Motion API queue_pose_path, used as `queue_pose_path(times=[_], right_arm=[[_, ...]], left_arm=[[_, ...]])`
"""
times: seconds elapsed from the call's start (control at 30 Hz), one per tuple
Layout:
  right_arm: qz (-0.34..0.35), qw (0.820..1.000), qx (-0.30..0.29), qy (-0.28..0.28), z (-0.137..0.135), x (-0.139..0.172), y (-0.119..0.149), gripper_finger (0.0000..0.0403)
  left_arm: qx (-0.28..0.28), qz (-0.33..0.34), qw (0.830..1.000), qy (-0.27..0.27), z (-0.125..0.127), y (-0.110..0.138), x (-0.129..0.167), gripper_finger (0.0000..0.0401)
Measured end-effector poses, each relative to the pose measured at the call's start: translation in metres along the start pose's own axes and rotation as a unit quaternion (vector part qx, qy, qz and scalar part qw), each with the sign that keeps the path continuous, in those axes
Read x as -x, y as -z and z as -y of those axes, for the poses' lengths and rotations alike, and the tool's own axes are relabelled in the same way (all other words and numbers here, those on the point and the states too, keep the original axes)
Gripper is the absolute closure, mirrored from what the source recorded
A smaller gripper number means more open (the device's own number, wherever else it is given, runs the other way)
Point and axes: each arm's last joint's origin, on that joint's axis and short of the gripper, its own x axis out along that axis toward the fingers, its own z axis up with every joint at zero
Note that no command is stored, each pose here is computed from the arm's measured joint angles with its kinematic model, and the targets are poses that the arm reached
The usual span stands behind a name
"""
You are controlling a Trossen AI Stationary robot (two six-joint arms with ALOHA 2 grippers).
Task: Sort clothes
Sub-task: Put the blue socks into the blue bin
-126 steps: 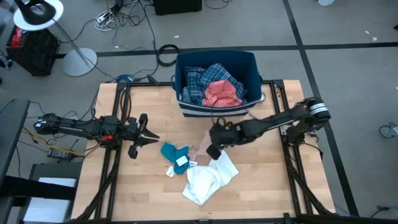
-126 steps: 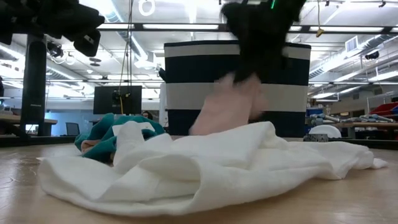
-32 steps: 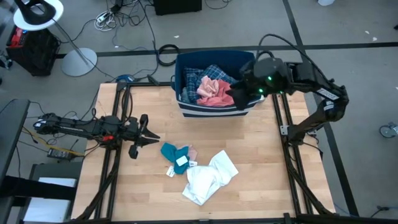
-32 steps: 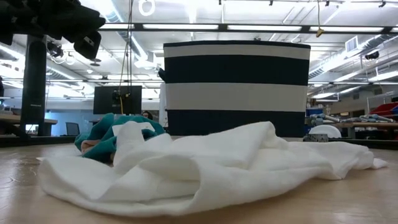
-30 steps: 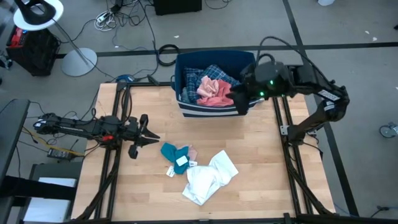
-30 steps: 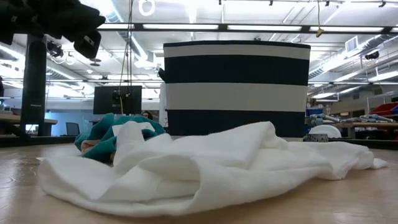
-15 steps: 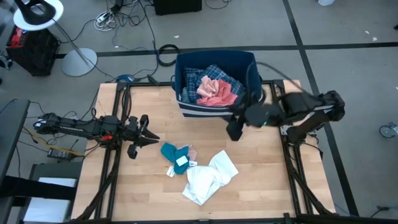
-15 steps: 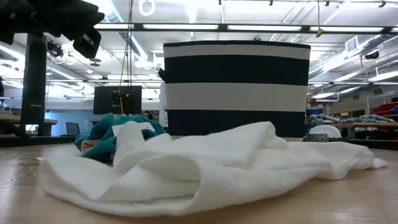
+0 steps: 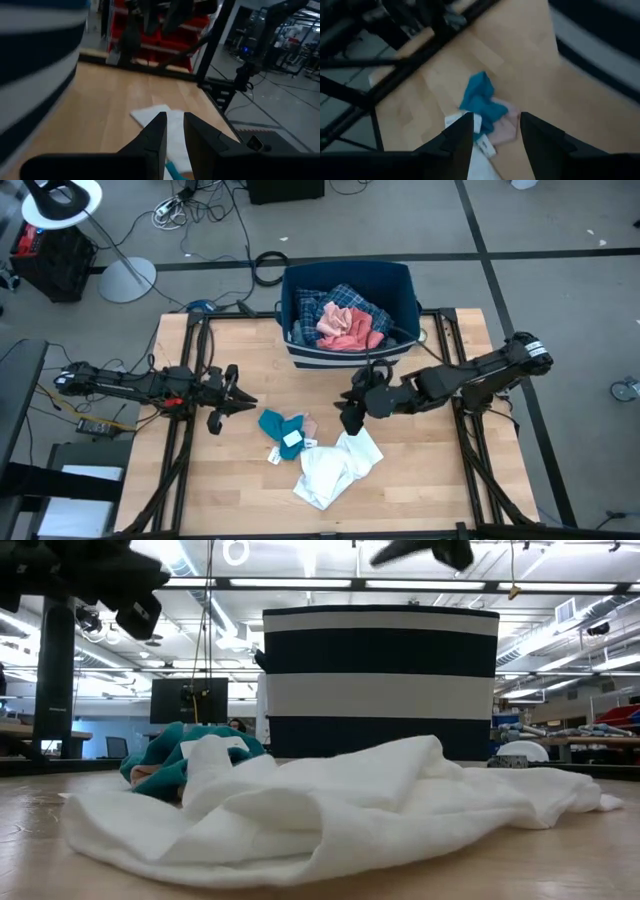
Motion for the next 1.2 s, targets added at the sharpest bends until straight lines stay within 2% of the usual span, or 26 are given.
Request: queue_pose_path(times=[0.17, 0.47, 0.6, 0.77, 0.93, 1.2], right_arm=[[-0.039, 0.999, -0.005, 0.037, 0.009, -0.002, 0.011, 0.0238], [-0.096, 0.990, 0.052, 0.088, 0.016, 0.008, 0.031, 0.0238], [-0.108, 0.988, 0.068, 0.090, 0.014, 0.013, 0.038, 0.0238], [-0.114, 0.987, 0.058, 0.091, 0.012, 0.016, 0.044, 0.0238], [-0.120, 0.987, 0.046, 0.097, 0.011, 0.019, 0.048, 0.0238], [-0.111, 0.988, 0.026, 0.105, 0.012, 0.020, 0.048, 0.0238]], left_arm=[[0.060, -0.016, 0.998, -0.013, 0.001, -0.007, 0.001, 0.0332], [0.076, -0.088, 0.991, -0.058, 0.005, -0.026, -0.003, 0.0344], [0.109, -0.056, 0.992, -0.036, 0.008, -0.035, -0.010, 0.0348], [0.097, -0.036, 0.994, -0.040, 0.007, -0.038, -0.016, 0.0346], [0.115, -0.070, 0.990, -0.042, 0.005, -0.031, -0.024, 0.0318], [0.153, -0.169, 0.973, -0.028, 0.002, -0.010, -0.042, 0.0228]])
